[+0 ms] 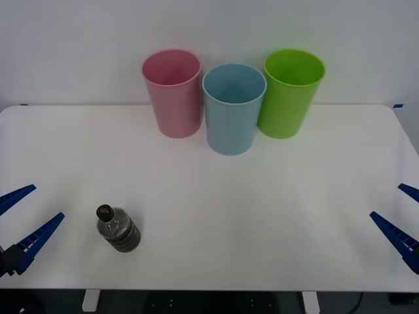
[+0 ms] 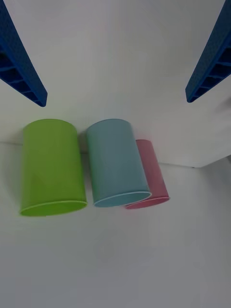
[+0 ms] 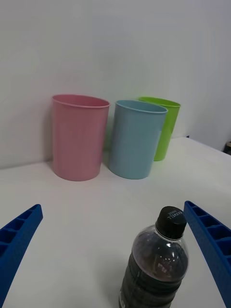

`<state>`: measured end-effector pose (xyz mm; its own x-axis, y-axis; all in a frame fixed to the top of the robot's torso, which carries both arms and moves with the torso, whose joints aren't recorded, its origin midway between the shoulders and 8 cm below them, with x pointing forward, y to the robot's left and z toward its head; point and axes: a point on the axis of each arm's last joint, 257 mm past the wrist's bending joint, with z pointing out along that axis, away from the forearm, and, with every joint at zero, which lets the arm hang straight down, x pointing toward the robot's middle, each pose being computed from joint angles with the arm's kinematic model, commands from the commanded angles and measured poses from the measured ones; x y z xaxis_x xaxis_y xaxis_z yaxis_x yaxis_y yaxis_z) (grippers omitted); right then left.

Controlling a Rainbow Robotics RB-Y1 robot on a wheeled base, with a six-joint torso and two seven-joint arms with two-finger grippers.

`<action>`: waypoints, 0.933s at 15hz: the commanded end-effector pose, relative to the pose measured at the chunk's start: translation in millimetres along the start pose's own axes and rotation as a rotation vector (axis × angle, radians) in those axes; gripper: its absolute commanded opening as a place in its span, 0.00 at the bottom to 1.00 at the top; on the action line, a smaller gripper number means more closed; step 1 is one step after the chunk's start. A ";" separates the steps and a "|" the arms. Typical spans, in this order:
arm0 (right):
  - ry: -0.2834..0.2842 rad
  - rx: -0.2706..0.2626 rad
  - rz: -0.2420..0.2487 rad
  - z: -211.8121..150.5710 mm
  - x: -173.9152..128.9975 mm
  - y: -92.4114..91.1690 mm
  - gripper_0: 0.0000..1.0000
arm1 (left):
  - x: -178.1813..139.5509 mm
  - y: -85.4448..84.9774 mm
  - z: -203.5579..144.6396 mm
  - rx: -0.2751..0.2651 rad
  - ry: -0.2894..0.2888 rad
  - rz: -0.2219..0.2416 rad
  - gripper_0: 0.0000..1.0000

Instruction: Grasp the object on the table and drop it into the matching bin: aluminum can to the light blue bin, PET bottle to the pink bin.

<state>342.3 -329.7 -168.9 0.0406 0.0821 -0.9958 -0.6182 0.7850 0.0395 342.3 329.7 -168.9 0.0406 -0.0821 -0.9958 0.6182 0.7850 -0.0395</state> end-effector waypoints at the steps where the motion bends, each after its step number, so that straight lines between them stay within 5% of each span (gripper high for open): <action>1: 0.000 0.000 0.000 0.0 0.0 0.0 1.00 | 0.0 0.0 0.0 0.000 0.000 0.000 1.00; 3: 0.000 0.000 0.000 0.0 0.0 0.0 1.00 | 8.8 -4.3 4.4 -0.012 -0.025 -0.045 1.00; 9: 0.000 0.000 0.000 0.0 0.0 0.0 1.00 | 16.0 -3.3 3.6 -0.005 -0.015 -0.058 1.00; 12: 0.000 0.000 0.000 0.0 0.0 0.0 1.00 | 29.0 2.4 -2.1 0.007 0.039 -0.041 1.00; 14: 0.000 0.000 0.000 0.0 0.0 0.0 1.00 | 41.9 9.4 -8.6 0.010 0.079 0.020 1.00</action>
<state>342.3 -329.7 -168.8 0.0408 0.0822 -0.9958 -0.6181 0.7851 0.0395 343.0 336.0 -206.9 -0.0110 -0.0395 -0.9992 0.6257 0.7791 -0.0377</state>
